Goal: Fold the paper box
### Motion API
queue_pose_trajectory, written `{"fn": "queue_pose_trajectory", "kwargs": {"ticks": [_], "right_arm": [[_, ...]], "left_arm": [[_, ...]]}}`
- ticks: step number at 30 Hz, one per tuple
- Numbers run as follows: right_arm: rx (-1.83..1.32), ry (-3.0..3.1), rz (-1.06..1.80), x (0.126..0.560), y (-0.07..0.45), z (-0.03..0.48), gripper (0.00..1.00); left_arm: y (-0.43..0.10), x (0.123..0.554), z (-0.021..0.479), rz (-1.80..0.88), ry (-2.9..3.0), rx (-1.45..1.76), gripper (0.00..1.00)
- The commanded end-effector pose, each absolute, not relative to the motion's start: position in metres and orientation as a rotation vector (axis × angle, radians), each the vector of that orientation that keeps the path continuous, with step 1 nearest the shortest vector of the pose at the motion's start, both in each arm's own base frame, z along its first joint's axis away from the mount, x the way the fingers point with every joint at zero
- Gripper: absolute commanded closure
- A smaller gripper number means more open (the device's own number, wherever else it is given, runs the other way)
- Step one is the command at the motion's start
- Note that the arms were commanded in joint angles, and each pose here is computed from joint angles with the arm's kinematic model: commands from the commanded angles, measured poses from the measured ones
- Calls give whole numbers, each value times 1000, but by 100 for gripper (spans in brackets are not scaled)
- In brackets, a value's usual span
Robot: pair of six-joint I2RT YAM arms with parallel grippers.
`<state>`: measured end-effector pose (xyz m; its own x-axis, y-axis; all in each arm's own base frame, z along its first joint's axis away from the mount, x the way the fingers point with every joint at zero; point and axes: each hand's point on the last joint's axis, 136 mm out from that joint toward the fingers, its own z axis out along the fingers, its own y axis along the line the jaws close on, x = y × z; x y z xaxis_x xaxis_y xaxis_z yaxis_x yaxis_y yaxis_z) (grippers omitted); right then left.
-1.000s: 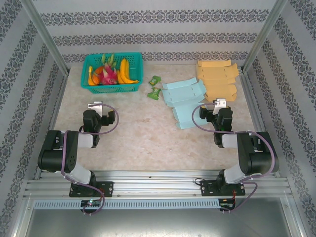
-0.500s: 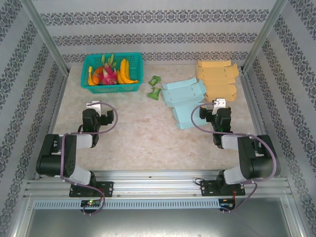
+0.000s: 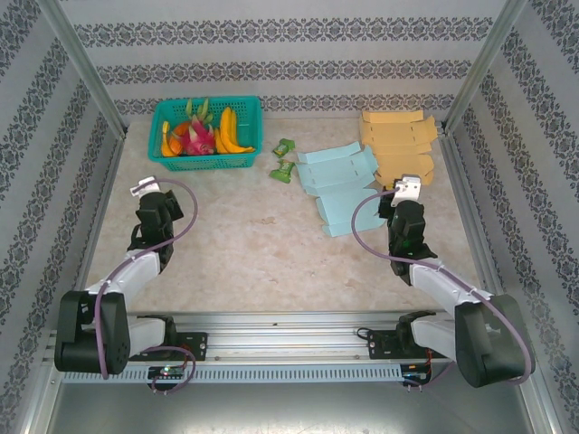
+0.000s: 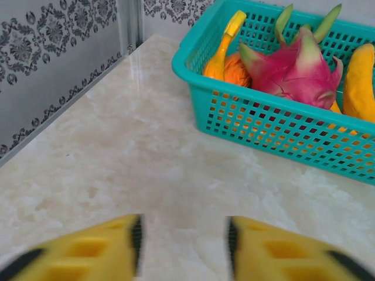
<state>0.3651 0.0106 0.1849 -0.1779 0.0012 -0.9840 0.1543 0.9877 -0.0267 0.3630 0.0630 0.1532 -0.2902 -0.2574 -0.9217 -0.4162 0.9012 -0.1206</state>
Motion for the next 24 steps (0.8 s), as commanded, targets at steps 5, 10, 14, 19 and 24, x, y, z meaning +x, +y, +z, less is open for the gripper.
{"fn": "queue_pose_trajectory", "kwargs": {"ticks": [5,10,14,19,24], "right_arm": [[-32,1842,136,376,78,200,83],[-115,1948,191,392,127,202,58],[-152,2025,242,409,158,190,42],[-233,2134,373,439,205,166,41],[-258,2211,447,466,237,136,42]], "left_arm": [[31,358,176,-61,1862,-531,87],[-38,364,159,-207,1998,-499,77],[-102,372,148,-274,2103,-374,72],[-146,374,137,-316,2173,-270,72],[-149,369,122,-336,2196,-272,72]]}}
